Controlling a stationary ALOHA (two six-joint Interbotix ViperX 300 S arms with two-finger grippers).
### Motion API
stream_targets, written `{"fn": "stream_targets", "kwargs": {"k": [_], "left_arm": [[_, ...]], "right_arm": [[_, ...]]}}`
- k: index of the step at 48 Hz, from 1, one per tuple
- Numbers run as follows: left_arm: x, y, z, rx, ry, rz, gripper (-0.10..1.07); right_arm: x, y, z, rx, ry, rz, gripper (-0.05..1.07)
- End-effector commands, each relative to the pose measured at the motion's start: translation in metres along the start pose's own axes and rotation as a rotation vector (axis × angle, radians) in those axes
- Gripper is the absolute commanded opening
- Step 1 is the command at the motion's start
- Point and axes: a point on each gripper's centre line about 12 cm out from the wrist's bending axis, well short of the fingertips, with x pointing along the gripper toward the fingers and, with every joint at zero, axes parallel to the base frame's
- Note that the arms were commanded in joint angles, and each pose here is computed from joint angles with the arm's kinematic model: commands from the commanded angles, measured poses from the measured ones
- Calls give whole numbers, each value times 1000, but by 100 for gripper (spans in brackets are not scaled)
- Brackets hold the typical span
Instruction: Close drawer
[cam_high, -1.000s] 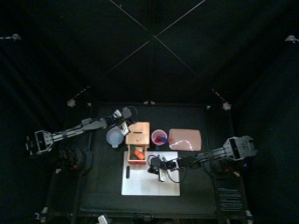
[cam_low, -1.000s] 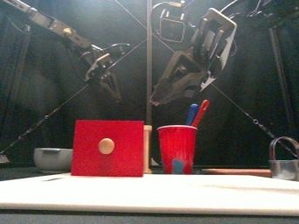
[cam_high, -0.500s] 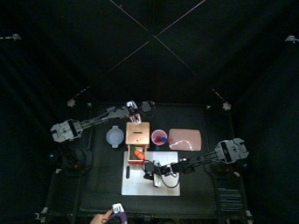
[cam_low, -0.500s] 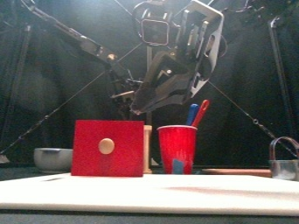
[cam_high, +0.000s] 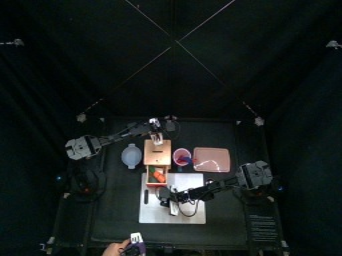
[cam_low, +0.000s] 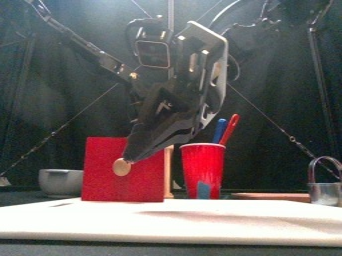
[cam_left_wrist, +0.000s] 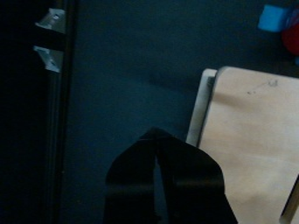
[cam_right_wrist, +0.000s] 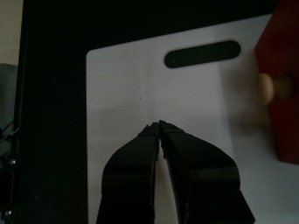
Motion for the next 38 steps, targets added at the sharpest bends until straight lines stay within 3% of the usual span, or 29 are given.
{"fn": "stream_targets", "kwargs": {"k": [1, 7, 13, 18, 38], "left_arm": [[-6, 3, 4, -2, -30, 5, 36], [-4, 2, 3, -3, -44, 2, 36], [-2, 2, 3, 0, -53, 8, 36], [0, 2, 1, 1, -59, 11, 36], [6, 0, -4, 7, -59, 14, 36]], "right_arm": [[-4, -1, 27, 13, -25, -15, 50], [1, -9, 36, 18, 54, -78, 46], [5, -12, 40, -10, 126, -133, 34], [9, -10, 46, -20, 121, -137, 28], [14, -19, 53, -97, 119, -181, 27]]}}
